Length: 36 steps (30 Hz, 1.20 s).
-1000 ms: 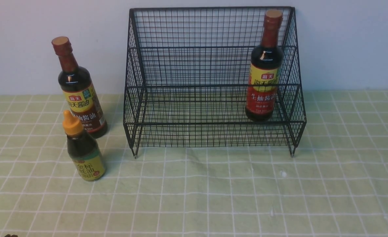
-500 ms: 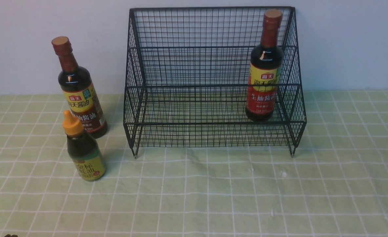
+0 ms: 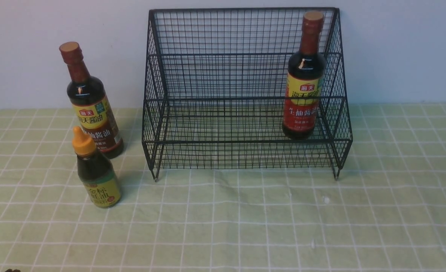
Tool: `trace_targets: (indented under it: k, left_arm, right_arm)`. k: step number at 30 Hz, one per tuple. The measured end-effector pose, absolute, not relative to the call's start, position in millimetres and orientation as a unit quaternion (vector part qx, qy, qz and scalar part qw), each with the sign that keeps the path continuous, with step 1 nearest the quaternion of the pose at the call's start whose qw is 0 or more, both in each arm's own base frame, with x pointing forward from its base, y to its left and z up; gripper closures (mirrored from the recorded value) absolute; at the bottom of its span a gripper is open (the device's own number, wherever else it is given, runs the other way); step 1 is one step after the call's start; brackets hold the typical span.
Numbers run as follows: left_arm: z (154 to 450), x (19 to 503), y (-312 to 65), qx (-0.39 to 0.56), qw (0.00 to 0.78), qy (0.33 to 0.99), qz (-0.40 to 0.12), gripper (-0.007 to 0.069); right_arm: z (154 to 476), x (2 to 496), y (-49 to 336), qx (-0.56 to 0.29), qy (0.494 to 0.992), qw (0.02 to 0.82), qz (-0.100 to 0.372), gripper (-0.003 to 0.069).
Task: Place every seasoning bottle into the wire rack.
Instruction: Use the left arm to grab the condiment bottle closest to it
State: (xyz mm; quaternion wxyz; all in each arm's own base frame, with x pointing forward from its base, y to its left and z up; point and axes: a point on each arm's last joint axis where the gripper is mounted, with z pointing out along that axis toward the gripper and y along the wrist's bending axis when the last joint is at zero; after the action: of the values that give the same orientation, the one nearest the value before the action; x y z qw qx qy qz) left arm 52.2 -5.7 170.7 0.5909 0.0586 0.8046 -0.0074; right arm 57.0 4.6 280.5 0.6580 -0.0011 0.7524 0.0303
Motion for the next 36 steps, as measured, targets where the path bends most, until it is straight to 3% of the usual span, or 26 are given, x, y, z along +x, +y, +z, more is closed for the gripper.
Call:
trace_targets:
  k: [8,13,36]
  left_arm:
    - [171,52,-6,0.059,0.591,0.805,-0.007,0.0632]
    - [171,52,-6,0.059,0.591,0.805,-0.007,0.0632]
    - [171,52,-6,0.059,0.591,0.805,-0.007,0.0632]
  right_arm:
    - [182,55,-3,0.05,0.802,0.595,-0.011,0.0672]
    - [181,54,-2,0.04,0.779,0.625,-0.012,0.0672]
    - [181,54,2,0.008,0.779,0.626,0.008,0.0673]
